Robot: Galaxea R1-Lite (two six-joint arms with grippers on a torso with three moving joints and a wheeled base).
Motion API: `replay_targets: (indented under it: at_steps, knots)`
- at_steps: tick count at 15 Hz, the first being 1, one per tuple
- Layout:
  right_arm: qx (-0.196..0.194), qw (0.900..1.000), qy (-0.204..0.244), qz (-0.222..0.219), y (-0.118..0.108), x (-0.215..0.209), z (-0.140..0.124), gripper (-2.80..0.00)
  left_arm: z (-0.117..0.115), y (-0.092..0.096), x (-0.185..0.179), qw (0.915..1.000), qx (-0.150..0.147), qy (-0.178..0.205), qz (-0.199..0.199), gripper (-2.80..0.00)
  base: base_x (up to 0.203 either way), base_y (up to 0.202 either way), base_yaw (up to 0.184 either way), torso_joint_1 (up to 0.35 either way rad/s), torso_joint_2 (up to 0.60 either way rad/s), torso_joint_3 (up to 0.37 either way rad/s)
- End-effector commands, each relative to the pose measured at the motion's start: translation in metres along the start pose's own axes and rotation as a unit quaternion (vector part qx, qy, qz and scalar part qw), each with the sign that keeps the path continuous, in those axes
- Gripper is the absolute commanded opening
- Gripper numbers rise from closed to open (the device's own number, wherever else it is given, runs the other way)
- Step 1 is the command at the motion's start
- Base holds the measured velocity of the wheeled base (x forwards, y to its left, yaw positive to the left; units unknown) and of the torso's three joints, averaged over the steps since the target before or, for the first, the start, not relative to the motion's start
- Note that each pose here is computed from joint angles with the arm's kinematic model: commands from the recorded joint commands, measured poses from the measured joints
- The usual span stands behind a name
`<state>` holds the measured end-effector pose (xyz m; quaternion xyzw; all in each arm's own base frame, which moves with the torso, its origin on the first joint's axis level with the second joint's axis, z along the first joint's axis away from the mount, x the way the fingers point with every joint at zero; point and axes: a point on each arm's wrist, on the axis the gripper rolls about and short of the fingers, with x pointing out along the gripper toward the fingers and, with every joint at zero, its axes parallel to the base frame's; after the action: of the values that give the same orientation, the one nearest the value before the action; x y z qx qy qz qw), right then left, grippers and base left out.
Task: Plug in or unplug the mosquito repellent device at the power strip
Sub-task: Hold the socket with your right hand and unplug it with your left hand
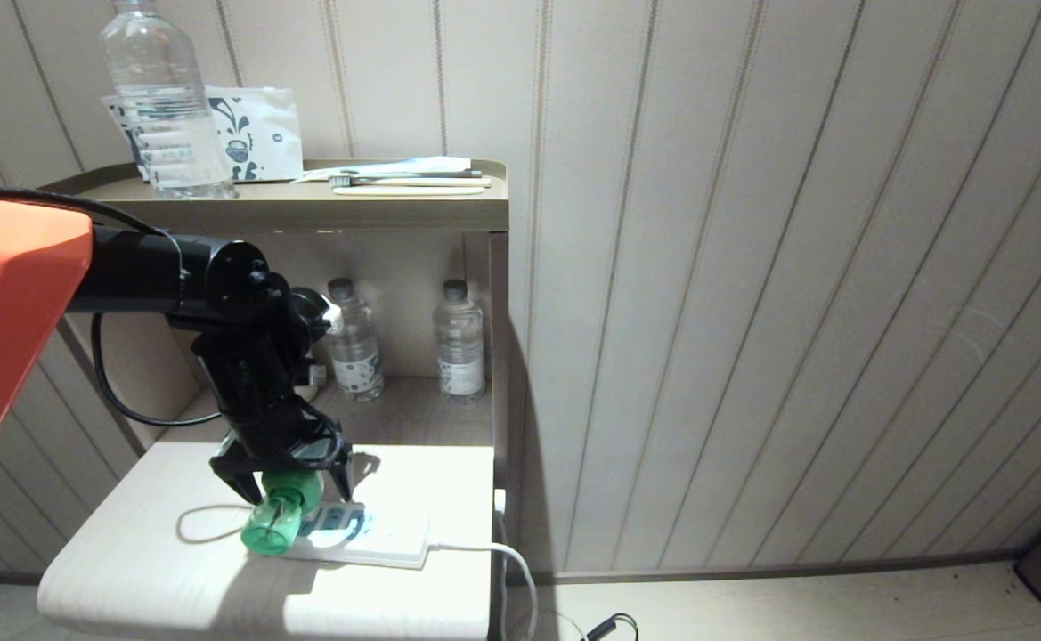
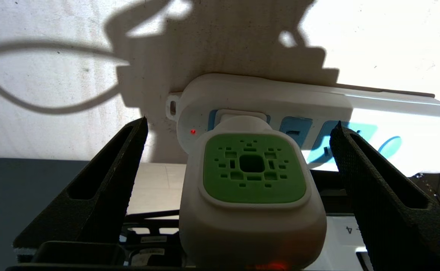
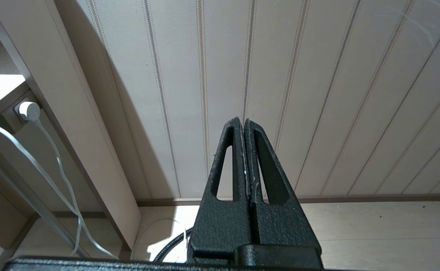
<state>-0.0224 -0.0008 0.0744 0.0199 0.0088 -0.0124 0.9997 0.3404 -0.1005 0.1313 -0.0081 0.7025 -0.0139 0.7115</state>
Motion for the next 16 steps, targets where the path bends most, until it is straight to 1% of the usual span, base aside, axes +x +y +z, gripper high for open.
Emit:
replay_targets:
  at_steps: [1,3,4,11,16]
  knots:
    - [0.001,1.0,0.001,0.001,0.0,0.0001,0.0,-2.8,0.0005,0.0,0.0013,1.0,-0.001,0.002,0.001,0.0,0.0,0.0,0.0,0.0,0.0,0.0]
    - [0.0,1.0,0.001,0.0,0.0,0.0001,0.0,-2.8,0.0015,-0.0002,0.0016,1.0,-0.001,-0.003,0.002,0.0,0.0,0.0,0.0,0.0,0.0,0.0]
    - [0.0,1.0,0.001,0.001,0.0,0.0001,0.0,-2.8,0.0018,-0.0002,0.0013,1.0,-0.001,-0.005,0.003,-2.8,0.0,0.0,0.0,0.0,0.0,0.0]
    - [0.0,1.0,0.001,0.0,0.0,0.0001,0.0,-2.8,0.004,-0.0009,0.0019,1.0,-0.001,-0.007,0.002,-2.8,0.0,0.0,0.0,0.0,0.0,0.0]
    - [-0.014,1.0,-0.001,0.005,0.0002,-0.0009,0.0013,-2.8,0.0021,-0.001,-0.0004,1.0,-0.001,-0.008,0.0,-2.8,0.0,0.0,0.0,0.0,0.0,0.0]
